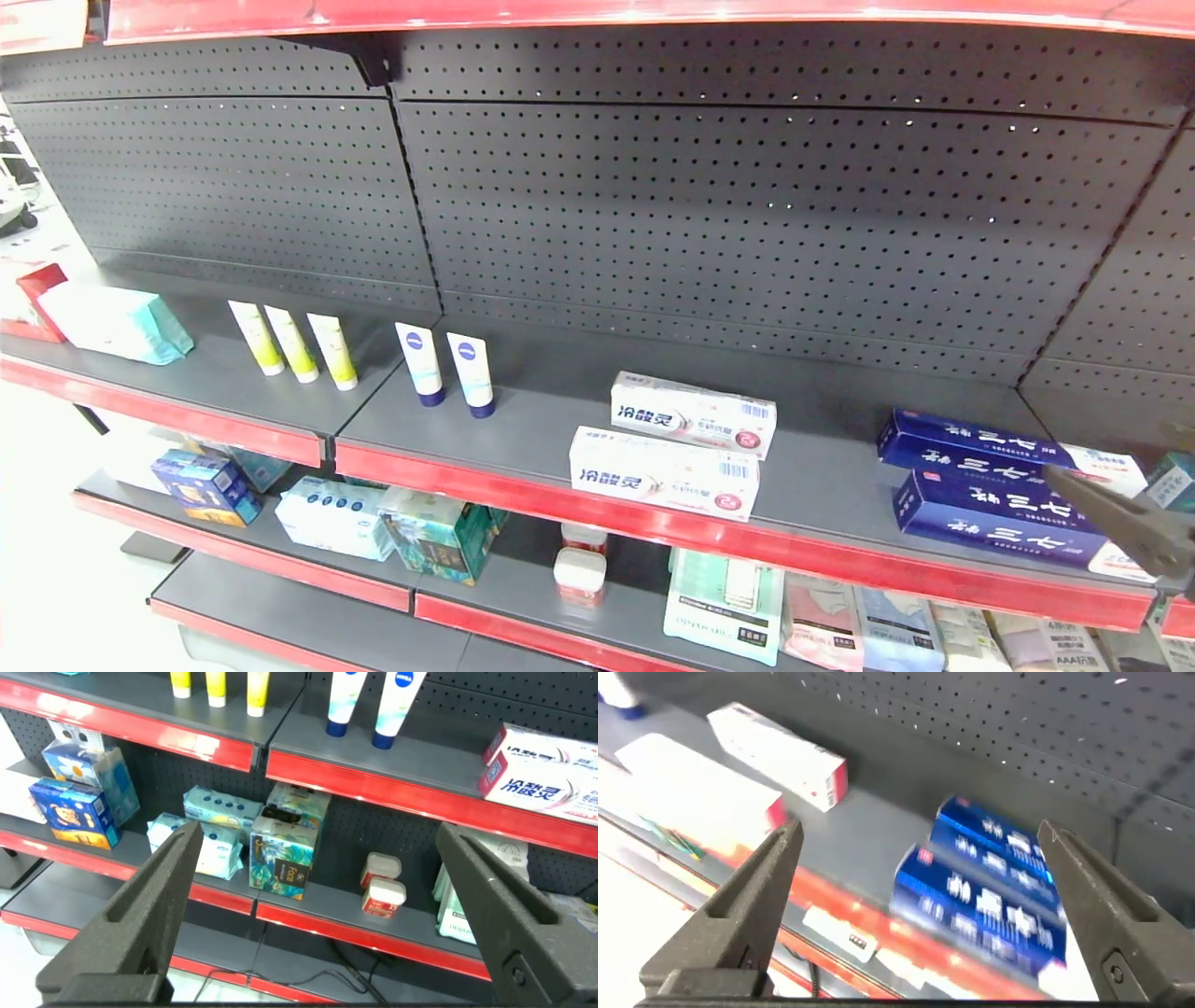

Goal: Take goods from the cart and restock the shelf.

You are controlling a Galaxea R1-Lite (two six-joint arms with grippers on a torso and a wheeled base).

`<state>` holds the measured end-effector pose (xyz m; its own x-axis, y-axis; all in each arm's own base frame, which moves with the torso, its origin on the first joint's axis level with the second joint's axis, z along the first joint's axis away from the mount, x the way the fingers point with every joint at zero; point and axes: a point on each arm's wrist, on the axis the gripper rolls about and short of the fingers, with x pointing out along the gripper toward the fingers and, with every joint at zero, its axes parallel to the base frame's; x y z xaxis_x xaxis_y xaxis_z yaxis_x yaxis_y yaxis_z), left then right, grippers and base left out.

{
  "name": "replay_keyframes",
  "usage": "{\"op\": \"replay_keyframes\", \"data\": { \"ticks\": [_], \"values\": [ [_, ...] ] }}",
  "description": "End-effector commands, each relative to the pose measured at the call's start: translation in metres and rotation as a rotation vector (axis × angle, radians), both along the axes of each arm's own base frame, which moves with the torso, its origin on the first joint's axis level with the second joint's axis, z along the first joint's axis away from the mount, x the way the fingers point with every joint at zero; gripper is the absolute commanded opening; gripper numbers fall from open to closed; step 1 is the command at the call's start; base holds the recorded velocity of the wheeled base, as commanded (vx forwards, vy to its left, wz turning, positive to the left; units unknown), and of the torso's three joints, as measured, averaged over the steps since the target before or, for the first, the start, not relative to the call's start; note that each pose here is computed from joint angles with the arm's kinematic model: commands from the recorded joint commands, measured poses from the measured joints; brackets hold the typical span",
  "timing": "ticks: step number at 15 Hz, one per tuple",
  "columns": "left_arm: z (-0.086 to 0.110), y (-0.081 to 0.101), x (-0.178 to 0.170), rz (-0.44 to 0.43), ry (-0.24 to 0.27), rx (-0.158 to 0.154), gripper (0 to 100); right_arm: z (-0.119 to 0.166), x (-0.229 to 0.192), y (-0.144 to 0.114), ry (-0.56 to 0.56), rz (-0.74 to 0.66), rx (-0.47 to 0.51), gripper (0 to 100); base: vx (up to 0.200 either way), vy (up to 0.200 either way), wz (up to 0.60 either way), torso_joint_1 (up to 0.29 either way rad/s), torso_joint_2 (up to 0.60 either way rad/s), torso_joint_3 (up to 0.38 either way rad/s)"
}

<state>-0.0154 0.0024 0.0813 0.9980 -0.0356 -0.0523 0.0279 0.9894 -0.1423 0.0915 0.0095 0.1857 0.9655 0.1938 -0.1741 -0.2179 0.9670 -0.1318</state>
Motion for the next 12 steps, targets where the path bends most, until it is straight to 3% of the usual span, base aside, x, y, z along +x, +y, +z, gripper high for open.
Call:
{"op": "replay_keyframes", "data": {
  "ticks": [1, 8, 10, 12],
  "values": [
    [0.0, 0.0, 0.0, 0.0, 0.001, 0.0, 100, -0.018, -0.072, -0.005, -0.135, 0.003, 0.046, 100, 0.0, 0.0, 0.0, 0.0, 0.0, 0.0],
    [0.0, 0.0, 0.0, 0.0, 0.001, 0.0, 100, -0.056, -0.126, -0.011, -0.175, -0.053, 0.043, 100, 0.0, 0.0, 0.0, 0.0, 0.0, 0.0],
    [0.0, 0.0, 0.0, -0.001, 0.0, 0.006, 100, -0.069, -0.122, -0.014, -0.123, -0.179, 0.05, 100, 0.0, 0.0, 0.0, 0.0, 0.0, 0.0],
    [0.0, 0.0, 0.0, -0.001, -0.002, 0.007, 100, -0.097, -0.112, -0.014, -0.054, -0.212, 0.043, 100, 0.0, 0.0, 0.0, 0.0, 0.0, 0.0]
  ]
}}
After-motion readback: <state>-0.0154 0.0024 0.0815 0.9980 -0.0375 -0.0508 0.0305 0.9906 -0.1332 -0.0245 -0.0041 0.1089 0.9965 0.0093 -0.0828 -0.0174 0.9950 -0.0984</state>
